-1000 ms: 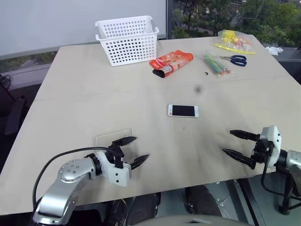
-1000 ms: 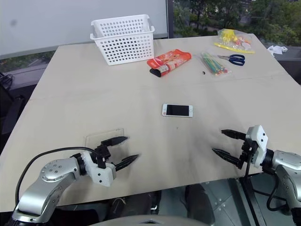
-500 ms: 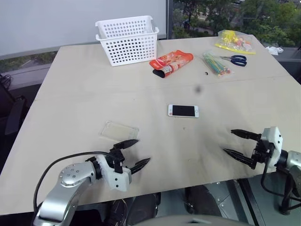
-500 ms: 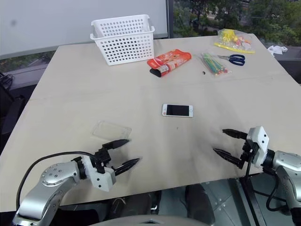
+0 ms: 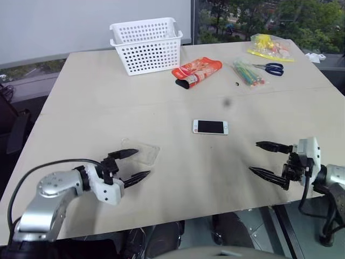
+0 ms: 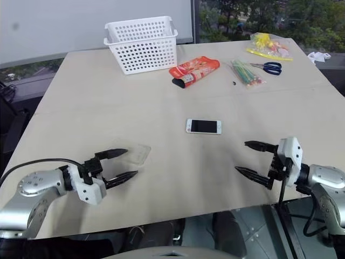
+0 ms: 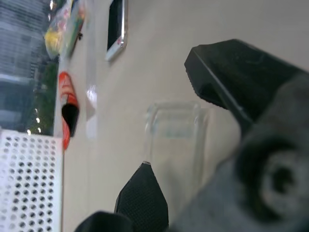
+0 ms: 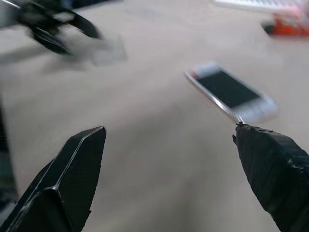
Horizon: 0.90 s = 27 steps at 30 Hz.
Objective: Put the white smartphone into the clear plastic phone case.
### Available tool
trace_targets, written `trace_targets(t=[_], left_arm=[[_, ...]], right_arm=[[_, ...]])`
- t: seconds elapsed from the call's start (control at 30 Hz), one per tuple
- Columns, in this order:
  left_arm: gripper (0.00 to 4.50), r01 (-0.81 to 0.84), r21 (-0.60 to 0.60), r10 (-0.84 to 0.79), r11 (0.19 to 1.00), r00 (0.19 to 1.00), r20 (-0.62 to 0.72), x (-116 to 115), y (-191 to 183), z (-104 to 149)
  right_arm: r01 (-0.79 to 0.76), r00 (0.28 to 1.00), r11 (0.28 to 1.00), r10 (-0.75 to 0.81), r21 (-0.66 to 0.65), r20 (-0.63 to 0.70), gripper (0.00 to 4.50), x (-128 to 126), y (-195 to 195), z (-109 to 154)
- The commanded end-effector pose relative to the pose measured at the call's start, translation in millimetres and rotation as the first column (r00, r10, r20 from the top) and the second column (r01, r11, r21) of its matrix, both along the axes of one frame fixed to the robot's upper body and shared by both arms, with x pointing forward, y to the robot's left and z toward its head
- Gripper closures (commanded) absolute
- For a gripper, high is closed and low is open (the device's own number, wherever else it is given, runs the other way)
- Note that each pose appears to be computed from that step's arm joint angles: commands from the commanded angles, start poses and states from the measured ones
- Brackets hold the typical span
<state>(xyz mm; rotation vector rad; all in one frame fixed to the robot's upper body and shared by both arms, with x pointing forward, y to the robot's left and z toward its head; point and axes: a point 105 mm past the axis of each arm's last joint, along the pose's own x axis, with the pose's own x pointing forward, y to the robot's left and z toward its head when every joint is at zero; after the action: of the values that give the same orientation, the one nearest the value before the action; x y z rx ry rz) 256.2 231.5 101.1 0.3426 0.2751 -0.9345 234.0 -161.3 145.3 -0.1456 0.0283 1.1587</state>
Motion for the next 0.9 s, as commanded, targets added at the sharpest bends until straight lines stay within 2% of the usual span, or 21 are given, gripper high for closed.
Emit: trace_targets(t=[0.03,0.17,0.23,0.37,0.47,0.53,0.7,0.83,0.9], left_arm=[[0.01,0.050,0.081,-0.049,0.995,0.999,-0.008,6.4,10.7,-4.9],[0.01,0.116,0.175,-0.104,0.978,0.992,-0.078,10.1,22.7,-17.7],[0.53,0.129,0.186,-0.112,0.974,0.989,-0.098,12.4,24.2,-21.1],[2.14,0.137,0.160,-0.121,0.978,0.987,-0.107,18.8,18.3,-21.3],[3.68,0.178,0.118,-0.165,0.977,0.980,-0.112,21.0,2.1,-18.8],[4.44,0.205,0.073,-0.196,0.976,0.974,-0.116,22.0,-12.2,-14.5],[4.44,0.269,-0.016,-0.269,0.963,0.956,-0.118,22.3,-50.3,-6.8],[4.44,0.363,-0.104,-0.372,0.926,0.923,-0.093,30.8,-109.7,1.7],[4.44,0.423,-0.087,-0.429,0.902,0.900,-0.081,35.8,-137.6,-0.3]], right_arm=[[-0.061,0.998,0.998,0.061,0.015,0.024,0.00,-8.7,16.8,16.1],[-0.079,0.996,0.997,0.079,0.005,0.031,0.00,-13.6,23.2,22.6],[-0.075,0.997,0.997,0.075,0.000,0.035,0.00,-14.0,23.2,23.9],[-0.071,0.997,0.997,0.071,-0.005,0.037,0.00,-14.5,23.1,24.2],[-0.067,0.997,0.998,0.067,-0.007,0.039,0.00,-14.7,23.3,23.6],[-0.063,0.997,0.998,0.063,-0.008,0.038,0.00,-14.4,22.4,22.8],[-0.050,0.998,0.999,0.051,-0.016,0.044,0.00,-11.2,19.7,21.8],[-0.030,0.997,0.999,0.031,-0.023,0.064,0.00,-4.4,18.6,25.1],[-0.014,0.997,0.999,0.016,-0.032,0.076,0.00,-1.1,16.4,25.9]])
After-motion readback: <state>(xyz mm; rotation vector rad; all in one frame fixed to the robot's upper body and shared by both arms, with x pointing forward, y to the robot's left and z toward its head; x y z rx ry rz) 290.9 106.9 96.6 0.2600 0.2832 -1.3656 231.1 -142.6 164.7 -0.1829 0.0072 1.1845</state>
